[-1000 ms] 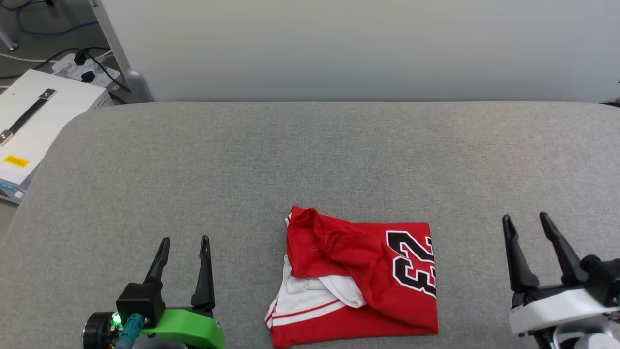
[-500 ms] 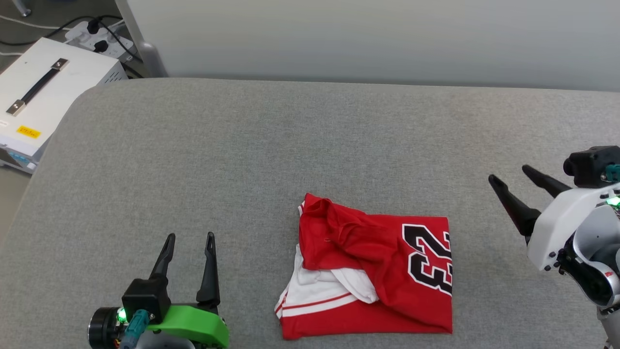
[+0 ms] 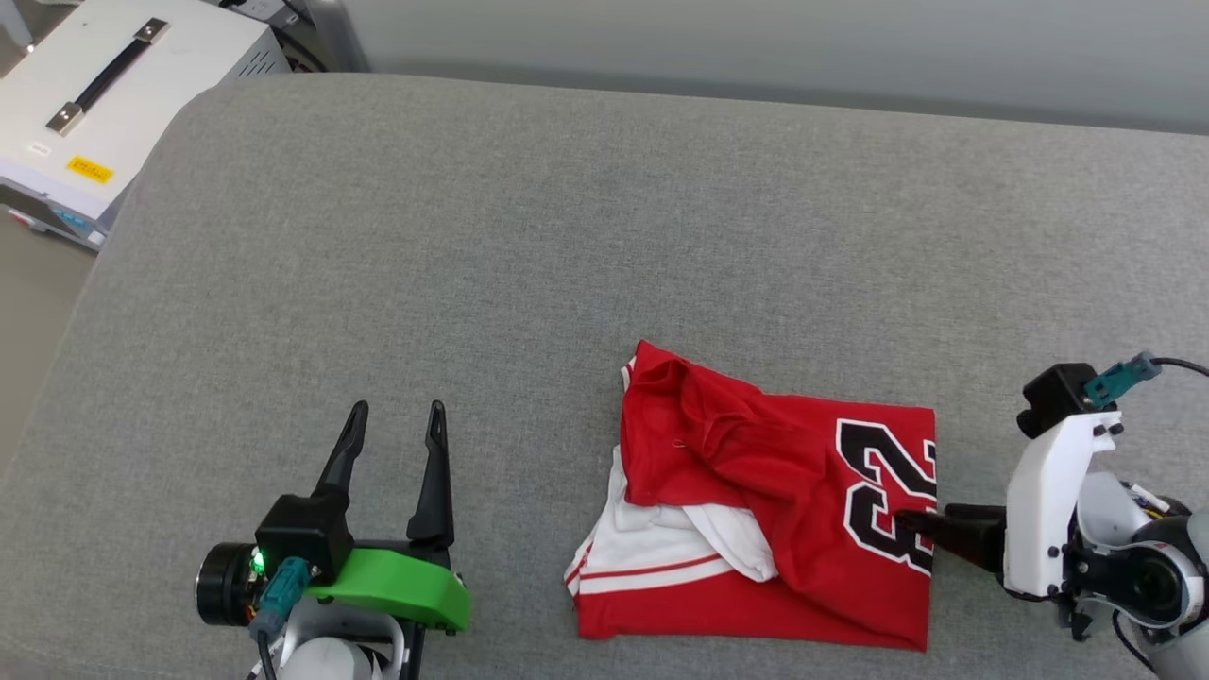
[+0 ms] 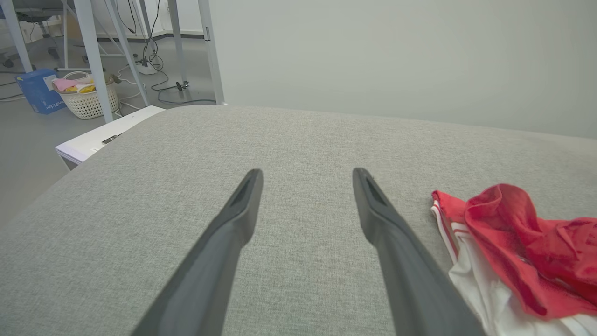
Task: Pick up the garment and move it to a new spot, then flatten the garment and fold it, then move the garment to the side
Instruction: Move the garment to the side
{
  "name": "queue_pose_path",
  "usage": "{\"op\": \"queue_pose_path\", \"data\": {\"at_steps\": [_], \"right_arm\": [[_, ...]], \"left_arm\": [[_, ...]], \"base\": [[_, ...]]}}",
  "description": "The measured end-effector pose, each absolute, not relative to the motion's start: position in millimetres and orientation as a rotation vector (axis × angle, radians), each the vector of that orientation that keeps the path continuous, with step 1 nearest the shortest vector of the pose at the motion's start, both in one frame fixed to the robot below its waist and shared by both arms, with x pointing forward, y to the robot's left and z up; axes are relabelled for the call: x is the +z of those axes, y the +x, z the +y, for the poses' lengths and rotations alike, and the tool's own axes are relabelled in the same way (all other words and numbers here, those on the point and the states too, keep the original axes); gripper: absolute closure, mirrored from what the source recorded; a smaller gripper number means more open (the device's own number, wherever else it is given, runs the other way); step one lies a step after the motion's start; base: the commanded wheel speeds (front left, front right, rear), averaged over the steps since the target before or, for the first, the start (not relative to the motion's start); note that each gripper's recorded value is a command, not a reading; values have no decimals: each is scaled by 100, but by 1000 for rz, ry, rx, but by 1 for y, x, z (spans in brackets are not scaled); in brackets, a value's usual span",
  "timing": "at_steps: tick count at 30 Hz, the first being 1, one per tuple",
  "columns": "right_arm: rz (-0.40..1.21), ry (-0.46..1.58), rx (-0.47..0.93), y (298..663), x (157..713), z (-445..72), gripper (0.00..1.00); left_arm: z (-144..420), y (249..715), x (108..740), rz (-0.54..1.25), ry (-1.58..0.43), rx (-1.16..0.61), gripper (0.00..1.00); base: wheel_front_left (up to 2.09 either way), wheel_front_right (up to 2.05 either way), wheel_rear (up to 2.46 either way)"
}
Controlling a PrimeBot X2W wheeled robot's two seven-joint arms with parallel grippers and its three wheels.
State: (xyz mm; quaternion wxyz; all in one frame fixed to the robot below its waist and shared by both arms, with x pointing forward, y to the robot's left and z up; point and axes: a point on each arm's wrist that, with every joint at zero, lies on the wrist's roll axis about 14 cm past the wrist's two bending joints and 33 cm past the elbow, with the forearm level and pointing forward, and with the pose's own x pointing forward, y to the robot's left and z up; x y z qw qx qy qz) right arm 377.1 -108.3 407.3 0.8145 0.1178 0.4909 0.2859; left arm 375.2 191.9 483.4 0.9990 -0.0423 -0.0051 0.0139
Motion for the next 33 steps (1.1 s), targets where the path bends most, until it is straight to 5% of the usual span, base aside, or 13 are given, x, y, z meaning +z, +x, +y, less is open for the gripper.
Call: {"op": "queue_pose_path", "data": {"at_steps": [11,14,25,33], "right_arm": [[1090,349,660,375,373,-65,0],[1044,348,672,378,377,-58,100],[794,179,722,394,421,-66,100],[660,-21,676,394,465,-118,100]], "left_arm": [[200,381,472,24,-79,53,0],[202,381,472,24,-77,61,0],[203,377,479,3,-83,63,0],[180,386,483,-14,-95,-11,0]], "base": [[0,0,0],[0,0,0],[0,0,0],[0,0,0]]}}
